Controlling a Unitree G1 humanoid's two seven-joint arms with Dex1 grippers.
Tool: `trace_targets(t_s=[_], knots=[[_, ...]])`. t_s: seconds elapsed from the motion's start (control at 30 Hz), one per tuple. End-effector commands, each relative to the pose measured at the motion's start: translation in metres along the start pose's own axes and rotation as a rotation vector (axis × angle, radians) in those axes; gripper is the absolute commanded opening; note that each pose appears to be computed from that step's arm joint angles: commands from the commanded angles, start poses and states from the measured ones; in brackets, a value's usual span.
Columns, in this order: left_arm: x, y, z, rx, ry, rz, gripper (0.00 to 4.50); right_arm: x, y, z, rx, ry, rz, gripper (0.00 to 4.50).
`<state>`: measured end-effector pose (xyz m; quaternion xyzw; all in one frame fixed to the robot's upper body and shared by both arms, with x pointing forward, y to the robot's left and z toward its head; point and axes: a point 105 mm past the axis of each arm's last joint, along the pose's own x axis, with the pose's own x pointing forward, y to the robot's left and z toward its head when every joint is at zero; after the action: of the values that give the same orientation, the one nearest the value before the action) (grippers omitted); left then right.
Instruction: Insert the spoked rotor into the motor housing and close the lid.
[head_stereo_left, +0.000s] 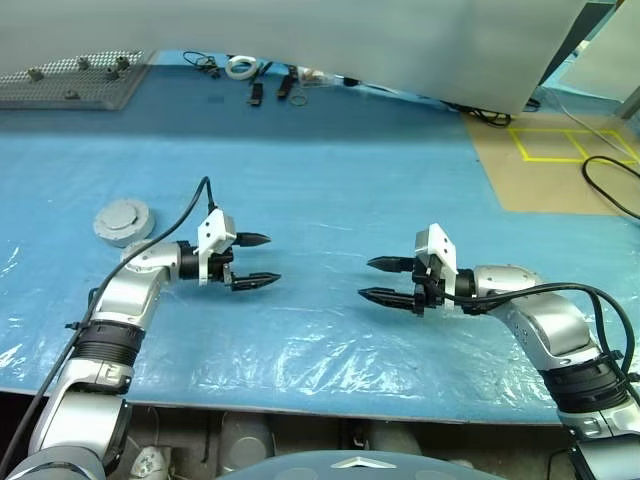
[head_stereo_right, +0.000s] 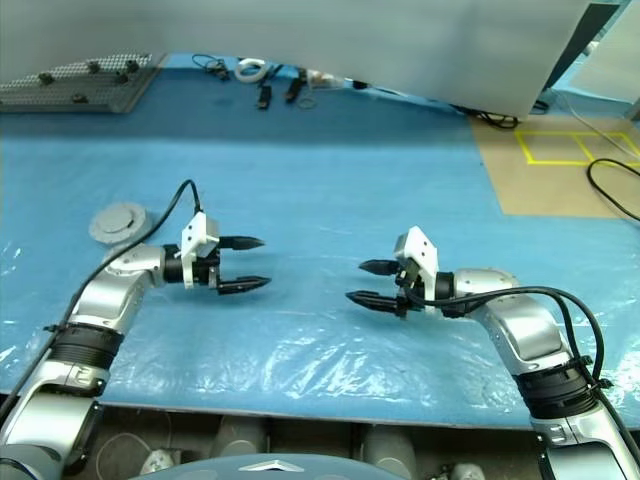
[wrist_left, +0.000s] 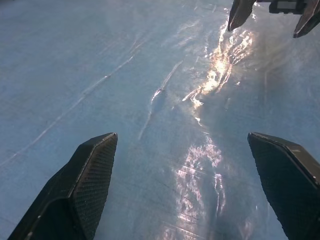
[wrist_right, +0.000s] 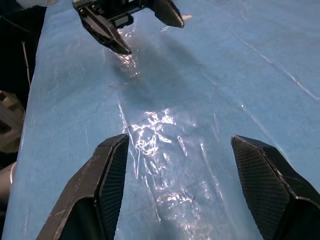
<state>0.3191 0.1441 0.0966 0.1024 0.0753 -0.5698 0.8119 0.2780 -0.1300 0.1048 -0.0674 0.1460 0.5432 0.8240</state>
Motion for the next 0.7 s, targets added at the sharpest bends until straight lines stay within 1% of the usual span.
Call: trace_targets(t_s=[0.03,0.17,0.33,0.7], knots=[[-0.006,0.001,0.006,0.009,-0.046,0.055,4.39,-0.003,-0.001,0.014,-0.049,-0.065,-0.055,3.42],[-0.003,-0.003,0.008,-0.002,-0.071,0.066,4.39,0.006,0.002,0.018,-0.054,-0.077,-0.066,3.42],[0.001,-0.002,0.015,0.005,-0.088,0.073,4.39,0.01,-0.007,0.027,-0.058,-0.098,-0.103,3.42],[-0.001,0.001,0.016,-0.006,-0.084,0.074,4.39,0.011,-0.011,0.024,-0.046,-0.091,-0.09,3.42]])
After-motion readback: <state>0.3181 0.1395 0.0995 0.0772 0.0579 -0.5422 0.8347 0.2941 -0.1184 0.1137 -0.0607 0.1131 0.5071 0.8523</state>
